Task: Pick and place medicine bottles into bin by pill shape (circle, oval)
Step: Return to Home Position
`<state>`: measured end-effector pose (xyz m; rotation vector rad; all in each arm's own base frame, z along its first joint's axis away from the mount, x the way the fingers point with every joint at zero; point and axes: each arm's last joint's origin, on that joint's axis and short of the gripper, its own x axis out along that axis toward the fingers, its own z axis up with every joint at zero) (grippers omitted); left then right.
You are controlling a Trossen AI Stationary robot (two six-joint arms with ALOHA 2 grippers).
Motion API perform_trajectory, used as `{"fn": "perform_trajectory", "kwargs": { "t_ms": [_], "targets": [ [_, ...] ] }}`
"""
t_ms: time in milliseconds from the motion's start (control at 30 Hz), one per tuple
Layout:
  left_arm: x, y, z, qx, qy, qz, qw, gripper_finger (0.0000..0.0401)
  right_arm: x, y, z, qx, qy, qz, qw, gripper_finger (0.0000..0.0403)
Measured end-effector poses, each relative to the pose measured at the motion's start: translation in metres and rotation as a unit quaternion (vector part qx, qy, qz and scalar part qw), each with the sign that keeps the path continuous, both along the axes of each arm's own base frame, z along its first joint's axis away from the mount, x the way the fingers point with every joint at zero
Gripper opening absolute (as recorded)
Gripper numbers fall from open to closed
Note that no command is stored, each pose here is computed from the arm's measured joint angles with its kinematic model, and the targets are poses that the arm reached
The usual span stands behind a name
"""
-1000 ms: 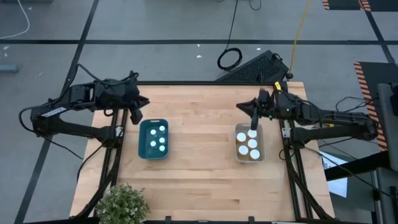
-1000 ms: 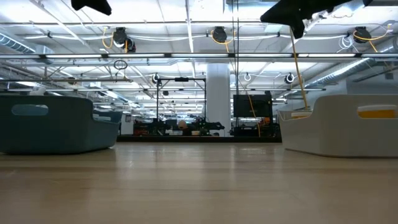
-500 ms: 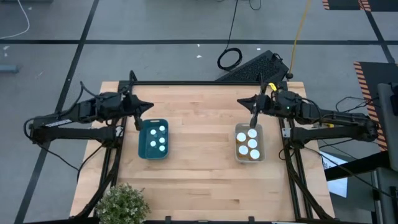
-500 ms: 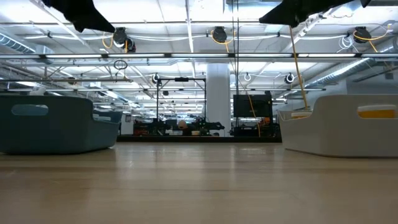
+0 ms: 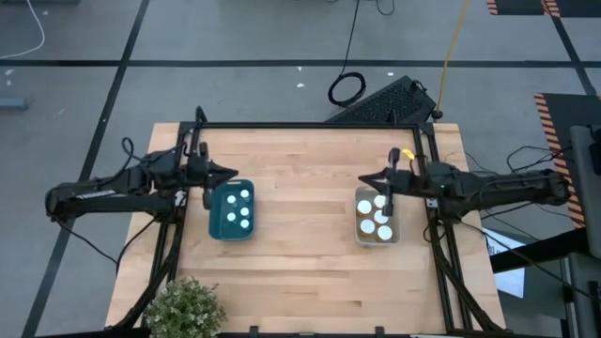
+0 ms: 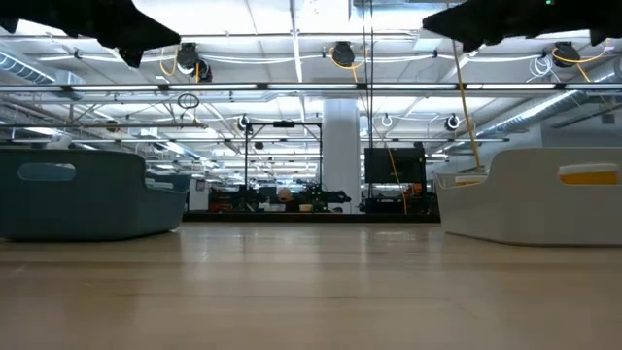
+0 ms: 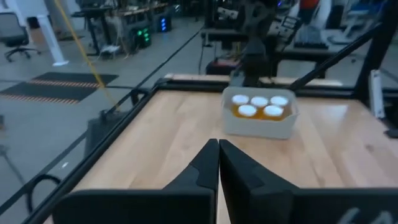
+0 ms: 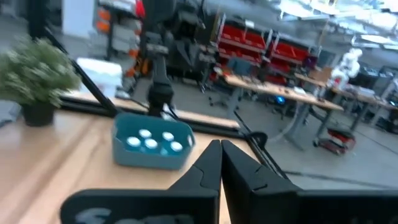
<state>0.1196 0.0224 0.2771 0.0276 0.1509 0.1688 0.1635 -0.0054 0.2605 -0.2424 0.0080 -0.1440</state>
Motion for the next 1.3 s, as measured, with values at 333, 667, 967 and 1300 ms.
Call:
{"fn": "perform_trajectory", "kwargs": {
  "t_ms": [333,667,967,1300],
  "targets": [
    [-0.003,-0.002,-0.023,-0.014,-0.002,-0.029,0.999,0.0008,-0.028,0.007,-0.028,0.029,-0.038,0.029,0.998,0.0],
    [0.001,0.001,-0.038,0.009,-0.04,0.007,0.999,0.0007,-0.037,0.007,-0.055,0.011,-0.054,0.028,0.998,0.0],
    [0.004,-0.002,-0.06,-0.005,-0.053,-0.001,0.999,0.0003,-0.042,0.007,-0.065,0.003,-0.059,0.028,0.998,0.0],
    [0.006,-0.014,-0.076,-0.001,-0.042,0.015,0.999,0.0002,-0.048,0.006,-0.075,0.021,-0.068,0.026,0.997,0.0]
  ]
}}
